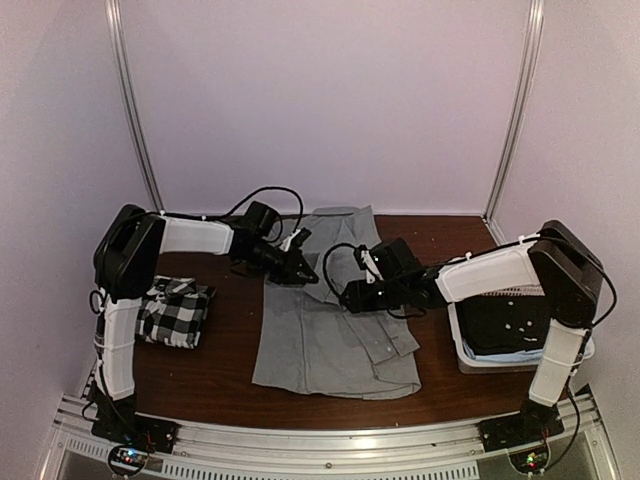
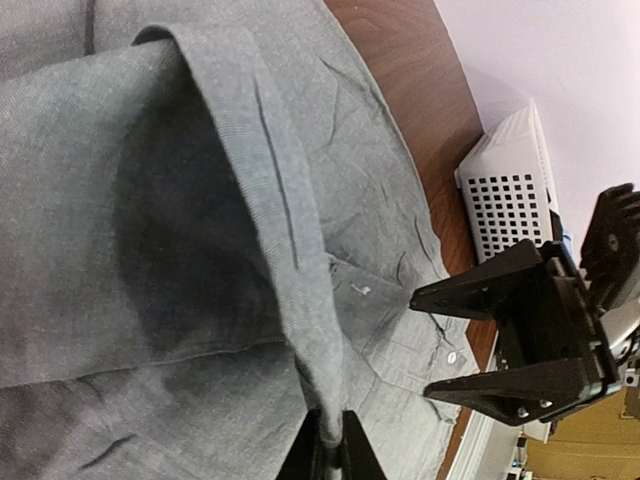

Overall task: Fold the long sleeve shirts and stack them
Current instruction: Pick up the sleeve from the 1/3-folded shirt.

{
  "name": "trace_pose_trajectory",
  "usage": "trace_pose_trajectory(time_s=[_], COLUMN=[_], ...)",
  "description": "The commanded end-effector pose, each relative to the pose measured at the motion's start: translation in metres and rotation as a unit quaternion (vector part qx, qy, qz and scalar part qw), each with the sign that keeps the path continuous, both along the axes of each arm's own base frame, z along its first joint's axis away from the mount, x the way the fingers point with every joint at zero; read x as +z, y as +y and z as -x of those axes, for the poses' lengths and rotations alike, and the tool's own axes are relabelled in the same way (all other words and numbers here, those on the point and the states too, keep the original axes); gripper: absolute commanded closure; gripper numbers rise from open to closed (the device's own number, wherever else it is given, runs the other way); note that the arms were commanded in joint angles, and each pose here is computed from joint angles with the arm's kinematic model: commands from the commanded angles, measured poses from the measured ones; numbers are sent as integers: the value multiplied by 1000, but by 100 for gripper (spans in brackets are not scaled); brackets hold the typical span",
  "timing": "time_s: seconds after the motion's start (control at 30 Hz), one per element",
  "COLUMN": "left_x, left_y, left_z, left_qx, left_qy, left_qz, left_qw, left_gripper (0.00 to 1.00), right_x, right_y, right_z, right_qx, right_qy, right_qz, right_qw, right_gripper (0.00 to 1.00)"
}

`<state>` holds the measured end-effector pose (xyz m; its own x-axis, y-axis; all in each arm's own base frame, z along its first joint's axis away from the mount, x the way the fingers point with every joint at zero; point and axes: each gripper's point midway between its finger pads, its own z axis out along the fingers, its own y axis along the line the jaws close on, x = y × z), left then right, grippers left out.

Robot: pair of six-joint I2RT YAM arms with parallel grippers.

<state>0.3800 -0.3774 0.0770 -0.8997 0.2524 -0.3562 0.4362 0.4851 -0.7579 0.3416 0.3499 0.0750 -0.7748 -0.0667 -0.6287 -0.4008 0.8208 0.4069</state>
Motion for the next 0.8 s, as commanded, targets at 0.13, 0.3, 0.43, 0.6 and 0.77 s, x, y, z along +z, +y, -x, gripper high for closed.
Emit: trace_pose_trajectory(time_s=[0.13, 0.3, 0.43, 0.6, 0.77], left_x=[49, 51, 49, 51, 51], left_y=[-22, -28, -29, -31, -32], left_z=[-7, -7, -9, -11, -13], left_qx=[9, 10, 13, 13, 15], left_qy=[-14, -5, -2, -1, 0], left_qz=[50, 53, 52, 54, 54], left_qw=[999, 999, 999, 998, 998], left_gripper=[96, 96, 96, 96, 96], right_x=[5, 2, -6, -6, -6], right_y=[-16, -9, 2, 16, 24], right_z=[1, 2, -3, -9, -17], right_qx=[-35, -21, -7, 2, 2], right_qy=[-22, -33, -38, -45, -45], right_qz=[-17, -36, -38, -43, -44], right_qw=[999, 999, 999, 998, 998], right_gripper=[34, 26, 25, 25, 25])
